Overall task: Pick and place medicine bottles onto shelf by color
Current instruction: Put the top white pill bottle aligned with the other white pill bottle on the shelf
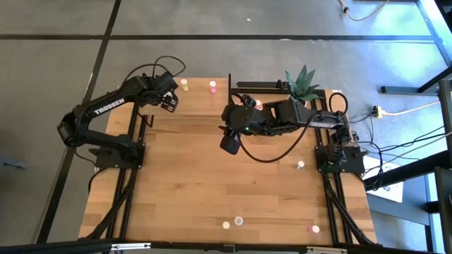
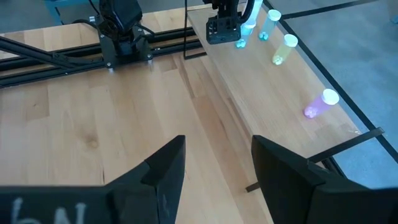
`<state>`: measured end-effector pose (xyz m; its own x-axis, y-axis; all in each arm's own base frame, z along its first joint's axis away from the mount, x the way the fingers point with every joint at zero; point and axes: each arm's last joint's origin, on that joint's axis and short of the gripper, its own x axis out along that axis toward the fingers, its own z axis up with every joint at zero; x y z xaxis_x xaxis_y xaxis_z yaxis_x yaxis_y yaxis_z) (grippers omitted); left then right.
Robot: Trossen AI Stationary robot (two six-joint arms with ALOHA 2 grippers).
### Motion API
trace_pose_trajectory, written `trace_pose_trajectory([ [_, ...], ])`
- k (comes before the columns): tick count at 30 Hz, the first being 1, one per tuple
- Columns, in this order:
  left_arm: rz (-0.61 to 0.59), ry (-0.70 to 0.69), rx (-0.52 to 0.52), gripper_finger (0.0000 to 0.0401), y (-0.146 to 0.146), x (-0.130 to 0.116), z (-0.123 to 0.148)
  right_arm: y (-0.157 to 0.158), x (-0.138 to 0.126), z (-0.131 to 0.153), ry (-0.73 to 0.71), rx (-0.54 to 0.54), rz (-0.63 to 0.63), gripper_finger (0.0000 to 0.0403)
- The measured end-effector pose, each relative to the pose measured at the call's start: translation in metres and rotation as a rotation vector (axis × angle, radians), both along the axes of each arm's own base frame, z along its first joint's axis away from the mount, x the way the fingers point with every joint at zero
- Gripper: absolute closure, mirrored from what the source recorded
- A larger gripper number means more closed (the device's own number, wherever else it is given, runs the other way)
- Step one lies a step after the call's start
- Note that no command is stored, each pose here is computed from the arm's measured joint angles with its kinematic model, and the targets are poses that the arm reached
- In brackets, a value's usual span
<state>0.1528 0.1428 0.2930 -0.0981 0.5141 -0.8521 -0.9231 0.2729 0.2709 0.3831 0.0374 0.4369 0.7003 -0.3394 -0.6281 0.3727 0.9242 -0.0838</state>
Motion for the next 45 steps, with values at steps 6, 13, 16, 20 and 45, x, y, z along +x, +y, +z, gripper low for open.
trace_pose_trajectory([
  [6, 0.0, -0.001, 0.0, 0.0154, 0.0, 0.0, 0.0, 0.0, 0.0, 0.0, 0.0, 0.001, -0.001, 0.0217],
  [13, -0.004, -0.01, -0.015, 0.0154, 0.0, 0.0, 0.0, 0.0, 0.0, 0.0, 0.0, 0.001, -0.001, 0.0217],
  [16, -0.005, -0.001, -0.025, 0.0154, 0.001, 0.002, -0.003, 0.0, 0.0, 0.0, 0.0, 0.001, 0.0, 0.0217],
  [20, -0.004, 0.016, -0.046, 0.0154, 0.004, 0.006, -0.008, 0.0, 0.0, 0.0, 0.0, 0.0, 0.0, 0.0217],
  [45, 0.025, 0.032, -0.027, 0.0154, 0.01, 0.005, -0.01, 0.0, 0.0, 0.0, 0.0, 0.001, -0.001, 0.0217],
])
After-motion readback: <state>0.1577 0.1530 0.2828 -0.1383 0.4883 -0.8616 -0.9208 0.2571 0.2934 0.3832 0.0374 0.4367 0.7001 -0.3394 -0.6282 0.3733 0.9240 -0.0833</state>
